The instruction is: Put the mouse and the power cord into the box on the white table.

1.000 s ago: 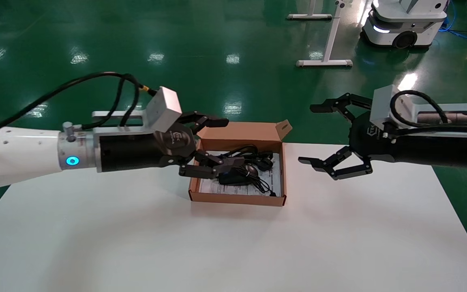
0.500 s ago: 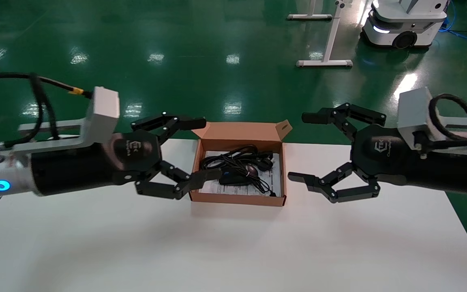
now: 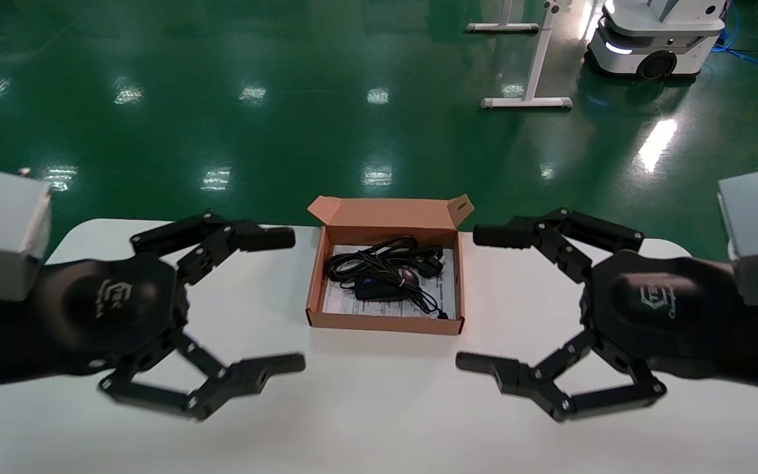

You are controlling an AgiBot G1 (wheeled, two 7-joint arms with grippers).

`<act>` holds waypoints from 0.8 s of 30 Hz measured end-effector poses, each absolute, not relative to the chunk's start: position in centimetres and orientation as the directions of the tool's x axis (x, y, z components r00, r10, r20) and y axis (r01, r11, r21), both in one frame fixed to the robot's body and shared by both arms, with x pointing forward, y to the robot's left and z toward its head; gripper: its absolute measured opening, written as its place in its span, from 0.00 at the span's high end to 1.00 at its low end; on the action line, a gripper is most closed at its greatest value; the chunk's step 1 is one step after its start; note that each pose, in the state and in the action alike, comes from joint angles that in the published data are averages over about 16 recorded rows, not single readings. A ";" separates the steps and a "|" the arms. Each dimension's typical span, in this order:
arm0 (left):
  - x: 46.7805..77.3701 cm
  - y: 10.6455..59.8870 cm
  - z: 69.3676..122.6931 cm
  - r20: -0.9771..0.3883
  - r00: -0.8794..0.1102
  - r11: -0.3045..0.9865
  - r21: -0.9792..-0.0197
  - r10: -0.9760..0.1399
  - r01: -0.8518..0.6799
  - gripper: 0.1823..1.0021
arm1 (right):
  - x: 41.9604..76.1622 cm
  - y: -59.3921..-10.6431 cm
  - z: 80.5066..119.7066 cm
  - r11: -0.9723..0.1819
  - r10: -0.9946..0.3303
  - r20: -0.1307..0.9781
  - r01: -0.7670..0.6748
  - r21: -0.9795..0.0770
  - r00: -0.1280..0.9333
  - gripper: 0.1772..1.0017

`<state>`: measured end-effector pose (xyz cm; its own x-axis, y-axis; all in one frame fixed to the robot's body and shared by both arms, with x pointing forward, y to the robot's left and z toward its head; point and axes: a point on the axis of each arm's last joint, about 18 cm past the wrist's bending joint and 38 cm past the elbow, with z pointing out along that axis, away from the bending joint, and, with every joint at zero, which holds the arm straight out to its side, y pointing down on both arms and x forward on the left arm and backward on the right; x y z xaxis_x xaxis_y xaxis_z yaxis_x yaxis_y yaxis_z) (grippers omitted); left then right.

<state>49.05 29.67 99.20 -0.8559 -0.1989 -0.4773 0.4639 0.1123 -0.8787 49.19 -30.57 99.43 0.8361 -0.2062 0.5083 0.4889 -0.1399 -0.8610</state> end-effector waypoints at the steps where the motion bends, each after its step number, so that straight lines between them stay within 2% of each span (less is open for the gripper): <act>1: 48.7 29.7 99.2 -0.479 -0.857 0.112 -0.878 -0.193 0.465 0.00 | 48.8 -30.5 99.4 -0.134 -0.200 0.503 0.485 -0.864 0.841 0.00; 8: 47.0 29.9 99.2 -0.485 -0.859 0.114 -0.874 -0.166 0.472 0.00 | 47.2 -30.1 99.2 -0.107 -0.170 0.477 0.465 -0.879 0.862 0.00; 24: 47.2 30.0 99.2 -0.481 -0.860 0.112 -0.877 -0.171 0.468 0.00 | 47.3 -30.2 99.2 -0.109 -0.174 0.477 0.464 -0.879 0.862 0.00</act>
